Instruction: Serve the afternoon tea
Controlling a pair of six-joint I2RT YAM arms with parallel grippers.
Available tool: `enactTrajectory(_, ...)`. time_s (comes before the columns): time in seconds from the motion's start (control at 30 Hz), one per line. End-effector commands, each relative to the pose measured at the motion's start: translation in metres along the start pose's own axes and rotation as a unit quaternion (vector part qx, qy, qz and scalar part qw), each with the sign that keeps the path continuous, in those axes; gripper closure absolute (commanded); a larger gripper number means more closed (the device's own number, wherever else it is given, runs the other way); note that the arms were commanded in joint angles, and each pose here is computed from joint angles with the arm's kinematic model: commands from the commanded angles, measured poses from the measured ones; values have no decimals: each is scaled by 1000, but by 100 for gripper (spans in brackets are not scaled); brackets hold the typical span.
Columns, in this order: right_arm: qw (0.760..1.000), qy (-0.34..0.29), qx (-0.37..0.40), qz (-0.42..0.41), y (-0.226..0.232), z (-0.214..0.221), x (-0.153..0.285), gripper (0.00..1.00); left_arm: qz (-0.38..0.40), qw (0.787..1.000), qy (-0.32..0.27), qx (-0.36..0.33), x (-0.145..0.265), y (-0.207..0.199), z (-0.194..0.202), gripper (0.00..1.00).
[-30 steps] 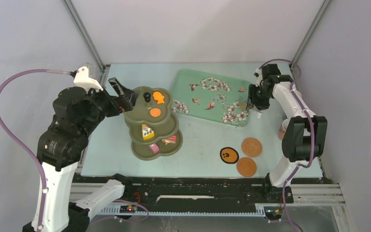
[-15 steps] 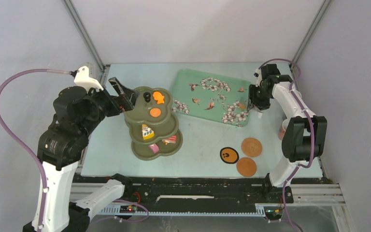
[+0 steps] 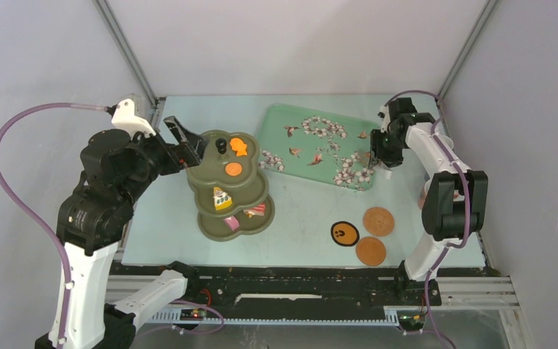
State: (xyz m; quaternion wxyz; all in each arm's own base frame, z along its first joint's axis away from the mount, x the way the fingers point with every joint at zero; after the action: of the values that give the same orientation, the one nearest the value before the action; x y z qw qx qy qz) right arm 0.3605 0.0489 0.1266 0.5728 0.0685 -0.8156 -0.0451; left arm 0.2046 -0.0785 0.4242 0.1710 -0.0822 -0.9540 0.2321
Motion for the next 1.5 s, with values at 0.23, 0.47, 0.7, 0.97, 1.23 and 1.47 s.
enactTrajectory(0.23, 999, -2, 35, 29, 4, -6, -8, 51, 14, 1000, -19, -12, 7, -5, -13, 2)
enactTrajectory(0.47, 997, 5, 51, 54, 6, -8, -11, 53, 12, 1000, -21, -15, 8, -5, -14, 2)
enactTrajectory(0.7, 997, -7, 51, 50, 10, -13, -1, 71, 11, 1000, -22, -17, 9, -4, -15, 2)
enactTrajectory(0.97, 996, -53, -32, -64, 17, -23, 22, 99, 15, 1000, -25, -13, 10, -6, -17, 2)
enactTrajectory(1.23, 973, -84, -54, -209, 45, -17, 50, 100, 16, 999, -32, -4, 16, -5, -17, 2)
enactTrajectory(1.47, 925, -165, 21, -343, 126, -1, 124, 100, 15, 999, -45, 18, 20, -4, -17, 2)
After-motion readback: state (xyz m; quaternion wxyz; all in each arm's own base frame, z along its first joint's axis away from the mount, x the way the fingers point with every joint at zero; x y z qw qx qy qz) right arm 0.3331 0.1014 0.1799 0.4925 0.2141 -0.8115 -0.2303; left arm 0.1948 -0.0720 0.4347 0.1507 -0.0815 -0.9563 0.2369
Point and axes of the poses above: each gripper's point midway between its finger pads, its own x axis back along the fingers, its own y axis along the line the jaws close on, z = x × y, the point moved 2 cm from there along x, back along the fingers, and after that the axes turned 4 degrees about x, right-handed, at the moved point
